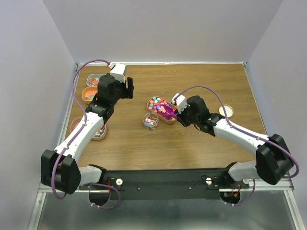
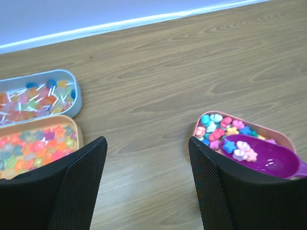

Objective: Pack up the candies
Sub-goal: Scoop the fake candies from the storage box, then place the fake candies in the packing bottle.

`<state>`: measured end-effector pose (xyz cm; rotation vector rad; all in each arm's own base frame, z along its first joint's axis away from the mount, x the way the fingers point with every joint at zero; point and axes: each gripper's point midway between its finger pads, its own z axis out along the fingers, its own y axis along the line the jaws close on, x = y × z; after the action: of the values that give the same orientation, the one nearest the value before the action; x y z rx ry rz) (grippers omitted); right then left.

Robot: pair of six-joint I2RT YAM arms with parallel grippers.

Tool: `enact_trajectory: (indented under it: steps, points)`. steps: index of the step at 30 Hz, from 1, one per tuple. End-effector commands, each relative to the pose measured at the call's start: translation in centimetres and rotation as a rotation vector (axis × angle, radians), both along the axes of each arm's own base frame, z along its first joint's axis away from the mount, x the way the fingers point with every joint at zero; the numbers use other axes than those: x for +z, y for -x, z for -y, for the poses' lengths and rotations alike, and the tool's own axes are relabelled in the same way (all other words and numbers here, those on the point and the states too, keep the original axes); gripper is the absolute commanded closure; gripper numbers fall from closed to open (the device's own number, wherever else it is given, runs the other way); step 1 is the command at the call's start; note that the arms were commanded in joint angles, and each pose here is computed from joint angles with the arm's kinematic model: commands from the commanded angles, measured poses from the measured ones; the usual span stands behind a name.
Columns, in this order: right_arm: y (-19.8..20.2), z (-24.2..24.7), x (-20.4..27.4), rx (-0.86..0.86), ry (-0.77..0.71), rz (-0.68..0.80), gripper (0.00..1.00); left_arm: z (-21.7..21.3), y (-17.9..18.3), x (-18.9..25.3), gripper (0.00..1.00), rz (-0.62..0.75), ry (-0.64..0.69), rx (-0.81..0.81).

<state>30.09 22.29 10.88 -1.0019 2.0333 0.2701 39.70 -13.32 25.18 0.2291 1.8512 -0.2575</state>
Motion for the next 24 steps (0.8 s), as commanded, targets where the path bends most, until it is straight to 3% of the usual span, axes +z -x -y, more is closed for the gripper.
enact_trajectory:
  steps: [1,24]
  points:
    - [-0.3,-0.7,2.3,0.009,-0.087,0.059,0.99,-2.4,0.0,0.7,0.23,0.040,-0.045,0.108]
    - [2.1,-0.9,6.2,0.066,-0.206,0.109,0.99,-3.1,-0.7,-0.3,0.22,0.016,-0.054,0.139]
